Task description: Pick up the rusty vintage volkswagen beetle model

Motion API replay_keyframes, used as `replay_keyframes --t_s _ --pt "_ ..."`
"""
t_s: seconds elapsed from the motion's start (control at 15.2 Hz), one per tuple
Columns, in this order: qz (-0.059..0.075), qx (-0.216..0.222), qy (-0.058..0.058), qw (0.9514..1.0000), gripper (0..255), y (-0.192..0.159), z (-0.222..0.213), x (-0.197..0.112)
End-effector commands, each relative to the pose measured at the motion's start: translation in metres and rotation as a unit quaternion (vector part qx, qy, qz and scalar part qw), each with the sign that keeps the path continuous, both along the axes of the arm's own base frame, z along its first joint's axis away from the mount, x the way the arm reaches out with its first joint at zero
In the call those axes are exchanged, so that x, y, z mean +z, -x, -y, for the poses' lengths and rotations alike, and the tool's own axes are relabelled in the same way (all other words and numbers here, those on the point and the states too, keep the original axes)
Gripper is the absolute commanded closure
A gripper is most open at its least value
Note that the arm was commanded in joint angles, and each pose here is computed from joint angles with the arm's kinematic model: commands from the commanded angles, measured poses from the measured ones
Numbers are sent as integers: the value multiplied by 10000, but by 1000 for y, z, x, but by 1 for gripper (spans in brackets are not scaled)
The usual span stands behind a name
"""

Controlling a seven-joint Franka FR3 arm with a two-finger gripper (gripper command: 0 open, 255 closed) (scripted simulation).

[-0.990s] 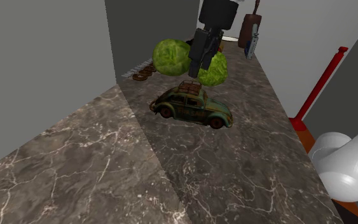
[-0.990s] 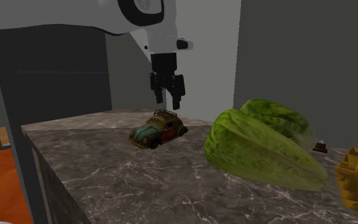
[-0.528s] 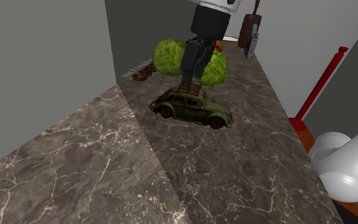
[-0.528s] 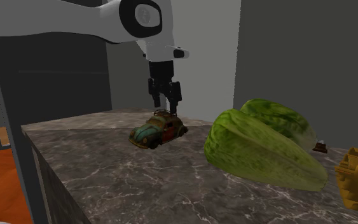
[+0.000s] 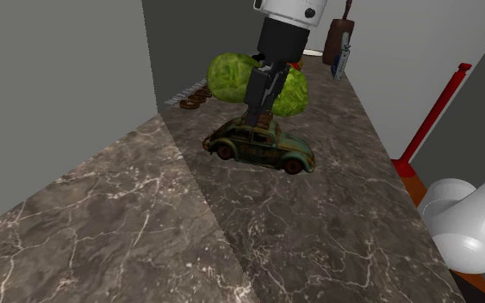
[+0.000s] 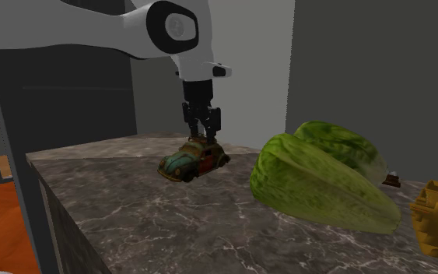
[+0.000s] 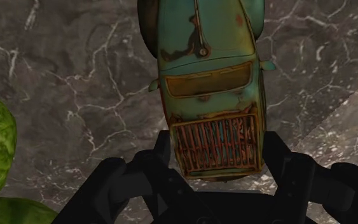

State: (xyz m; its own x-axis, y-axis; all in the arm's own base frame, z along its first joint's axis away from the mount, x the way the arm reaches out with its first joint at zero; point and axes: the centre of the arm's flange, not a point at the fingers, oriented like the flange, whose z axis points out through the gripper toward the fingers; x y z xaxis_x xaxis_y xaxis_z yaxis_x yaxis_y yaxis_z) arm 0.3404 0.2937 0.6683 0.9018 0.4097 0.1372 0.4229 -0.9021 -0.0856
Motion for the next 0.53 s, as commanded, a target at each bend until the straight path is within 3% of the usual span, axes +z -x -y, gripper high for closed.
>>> replay_keyframes --t_s 0.0,0.46 --pt "-16 0 8 10000 255 0 0 -1" --pt "-16 0 8 10000 255 0 0 15"
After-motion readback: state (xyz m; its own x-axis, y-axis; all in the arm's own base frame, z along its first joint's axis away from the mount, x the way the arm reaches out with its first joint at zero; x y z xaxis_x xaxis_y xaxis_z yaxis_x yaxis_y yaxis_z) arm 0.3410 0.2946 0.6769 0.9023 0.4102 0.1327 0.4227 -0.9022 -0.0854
